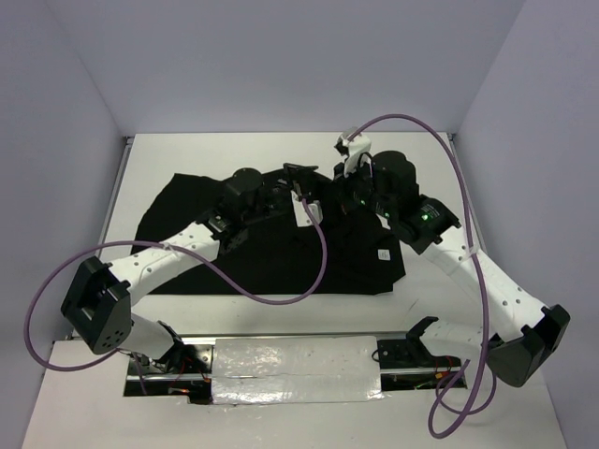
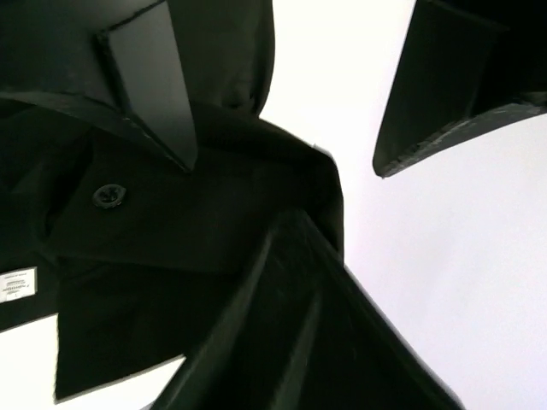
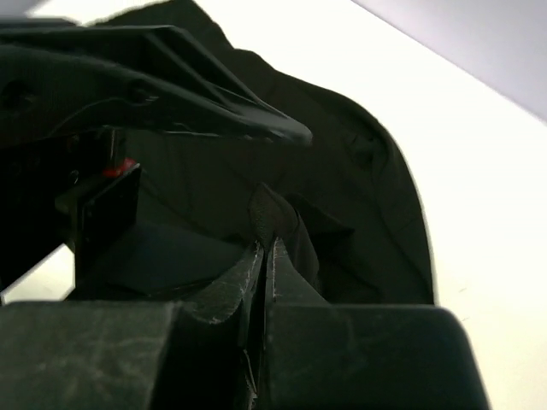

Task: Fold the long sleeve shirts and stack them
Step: Fold the shirt

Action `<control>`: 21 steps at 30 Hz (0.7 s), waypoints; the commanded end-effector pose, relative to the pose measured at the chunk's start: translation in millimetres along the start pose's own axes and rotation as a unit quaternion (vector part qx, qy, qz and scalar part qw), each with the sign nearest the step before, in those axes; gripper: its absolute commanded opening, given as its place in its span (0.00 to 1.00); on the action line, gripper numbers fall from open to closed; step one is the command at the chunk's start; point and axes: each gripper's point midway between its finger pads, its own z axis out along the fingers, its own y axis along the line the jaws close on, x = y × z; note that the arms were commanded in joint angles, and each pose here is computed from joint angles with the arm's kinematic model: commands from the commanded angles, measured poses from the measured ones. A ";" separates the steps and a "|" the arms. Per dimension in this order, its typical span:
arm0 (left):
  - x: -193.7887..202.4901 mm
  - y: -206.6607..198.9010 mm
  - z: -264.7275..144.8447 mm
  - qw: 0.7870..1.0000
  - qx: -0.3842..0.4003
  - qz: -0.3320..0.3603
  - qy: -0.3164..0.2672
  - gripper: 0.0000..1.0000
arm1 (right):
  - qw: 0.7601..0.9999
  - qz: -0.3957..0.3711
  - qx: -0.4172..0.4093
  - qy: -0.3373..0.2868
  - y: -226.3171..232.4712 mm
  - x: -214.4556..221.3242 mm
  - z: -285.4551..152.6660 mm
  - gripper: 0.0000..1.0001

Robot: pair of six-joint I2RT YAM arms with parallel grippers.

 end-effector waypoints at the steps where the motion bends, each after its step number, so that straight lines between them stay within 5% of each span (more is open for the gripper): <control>1: -26.3 32.4 -15.6 0.998 -0.061 0.013 -0.017 0.99 | 0.993 0.094 0.042 -0.050 -13.2 -23.1 -9.8 0.00; 7: -35.7 36.5 -49.1 0.995 -0.063 -0.073 0.031 0.99 | 0.956 0.261 0.109 -0.083 -33.3 -13.1 -12.2 0.00; 11: -60.1 -9.4 -49.7 0.986 0.006 -0.164 0.039 0.99 | 0.921 0.349 0.114 -0.132 -35.6 -19.1 -13.1 0.00; 15: -33.6 -43.4 -39.4 0.974 -0.015 -0.194 0.118 0.99 | 0.889 0.420 0.099 -0.156 -29.5 -16.1 -10.4 0.00; 21: -30.4 -47.2 -24.5 0.977 -0.022 -0.189 0.097 0.99 | 0.859 0.472 0.100 -0.172 -29.6 -15.2 -10.4 0.00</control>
